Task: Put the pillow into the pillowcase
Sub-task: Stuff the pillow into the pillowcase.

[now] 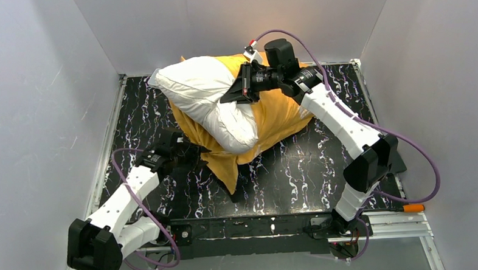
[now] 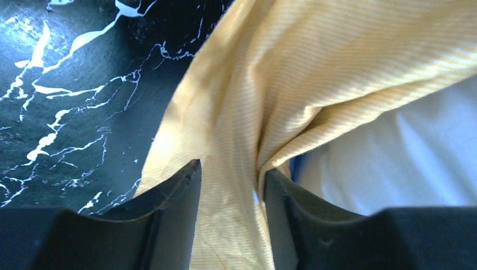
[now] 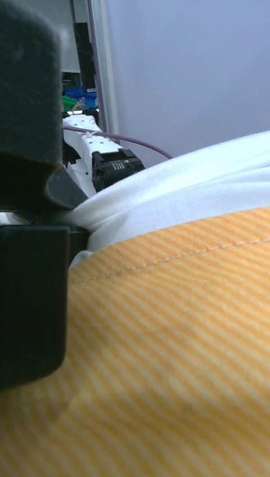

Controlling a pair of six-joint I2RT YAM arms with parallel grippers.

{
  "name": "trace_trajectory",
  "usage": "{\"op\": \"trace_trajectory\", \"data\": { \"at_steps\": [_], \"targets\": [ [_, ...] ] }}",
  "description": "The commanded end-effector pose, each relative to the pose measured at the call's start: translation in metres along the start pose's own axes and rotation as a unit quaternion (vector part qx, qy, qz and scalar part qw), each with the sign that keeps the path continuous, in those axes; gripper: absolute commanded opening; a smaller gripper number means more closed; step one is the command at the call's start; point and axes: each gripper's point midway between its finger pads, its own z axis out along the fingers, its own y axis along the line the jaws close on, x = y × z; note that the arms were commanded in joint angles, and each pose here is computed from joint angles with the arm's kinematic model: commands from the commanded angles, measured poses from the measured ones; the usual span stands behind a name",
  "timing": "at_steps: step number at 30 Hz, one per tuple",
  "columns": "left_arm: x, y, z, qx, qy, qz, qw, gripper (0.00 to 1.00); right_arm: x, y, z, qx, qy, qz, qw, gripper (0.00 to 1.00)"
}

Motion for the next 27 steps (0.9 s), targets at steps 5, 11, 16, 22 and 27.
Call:
{"op": "trace_trajectory", "data": {
  "at_steps": [5,11,16,22,27],
  "targets": [
    [-0.010,-0.035,-0.033,0.027,-0.035,0.138,0.989,0.53,-0.025,0.044,-0.032,-0.069,-0.070,-0.042,0.994,0.01],
    [0.001,-0.075,-0.026,0.077,-0.008,0.138,0.987,0.33,-0.027,0.049,-0.033,-0.076,-0.073,-0.039,0.994,0.01],
    [0.005,-0.086,-0.006,0.085,0.010,0.106,0.991,0.15,-0.029,0.053,-0.034,-0.081,-0.076,-0.037,0.993,0.01],
    [0.005,-0.087,0.014,0.072,0.020,0.093,0.993,0.08,-0.031,0.053,-0.034,-0.081,-0.079,-0.037,0.993,0.01],
    [0.008,-0.072,0.034,0.043,0.040,0.092,0.994,0.33,-0.033,0.057,-0.036,-0.080,-0.086,-0.040,0.992,0.01]
  ]
}}
